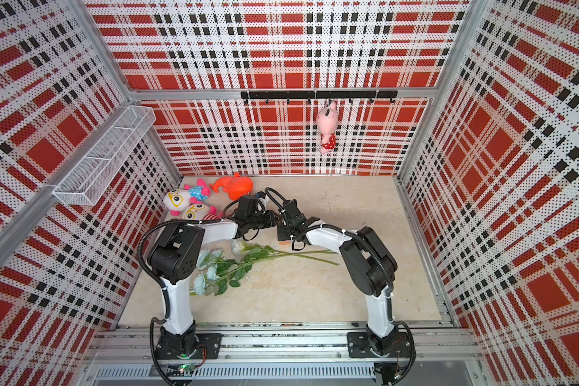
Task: Wrap bouquets with tape
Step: Pull the tape from the tape cutter.
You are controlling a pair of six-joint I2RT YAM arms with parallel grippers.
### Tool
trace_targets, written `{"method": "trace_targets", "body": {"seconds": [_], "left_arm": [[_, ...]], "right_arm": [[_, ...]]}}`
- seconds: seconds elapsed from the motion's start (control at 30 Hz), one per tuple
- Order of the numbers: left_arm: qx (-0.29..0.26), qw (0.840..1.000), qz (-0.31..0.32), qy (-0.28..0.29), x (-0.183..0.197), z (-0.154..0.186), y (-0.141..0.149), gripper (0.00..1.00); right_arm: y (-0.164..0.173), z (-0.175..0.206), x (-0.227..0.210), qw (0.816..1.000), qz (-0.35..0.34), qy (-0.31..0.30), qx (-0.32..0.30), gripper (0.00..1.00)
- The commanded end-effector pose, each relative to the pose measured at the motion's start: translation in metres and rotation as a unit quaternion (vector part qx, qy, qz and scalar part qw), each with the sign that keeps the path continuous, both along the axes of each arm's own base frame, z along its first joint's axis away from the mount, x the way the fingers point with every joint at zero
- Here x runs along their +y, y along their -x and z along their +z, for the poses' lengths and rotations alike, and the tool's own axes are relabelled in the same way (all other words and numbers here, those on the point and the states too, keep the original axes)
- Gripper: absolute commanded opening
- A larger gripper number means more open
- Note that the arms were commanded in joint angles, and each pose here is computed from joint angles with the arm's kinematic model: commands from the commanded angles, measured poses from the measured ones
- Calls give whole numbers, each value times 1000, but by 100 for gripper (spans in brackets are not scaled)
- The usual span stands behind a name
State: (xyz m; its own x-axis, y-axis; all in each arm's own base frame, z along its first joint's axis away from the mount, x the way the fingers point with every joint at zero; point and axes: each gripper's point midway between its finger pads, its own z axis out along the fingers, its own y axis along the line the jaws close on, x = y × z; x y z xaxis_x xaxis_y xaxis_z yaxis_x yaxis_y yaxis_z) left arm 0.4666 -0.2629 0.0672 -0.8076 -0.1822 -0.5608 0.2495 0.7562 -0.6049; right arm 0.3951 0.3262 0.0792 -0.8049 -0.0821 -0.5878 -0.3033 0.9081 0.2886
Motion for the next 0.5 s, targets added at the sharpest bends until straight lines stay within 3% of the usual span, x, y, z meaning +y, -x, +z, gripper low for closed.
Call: {"method": "trace_targets", "body": {"seconds": [0.0,0.47], "left_arm": [[21,1000,1,-18,5,-22,-1,25],[28,999,2,-25,7,-27,-1,24]], "right_arm": [[-1,32,2,999,2,-11,-30,0],[6,45,4,999,19,-24,-36,0]]}}
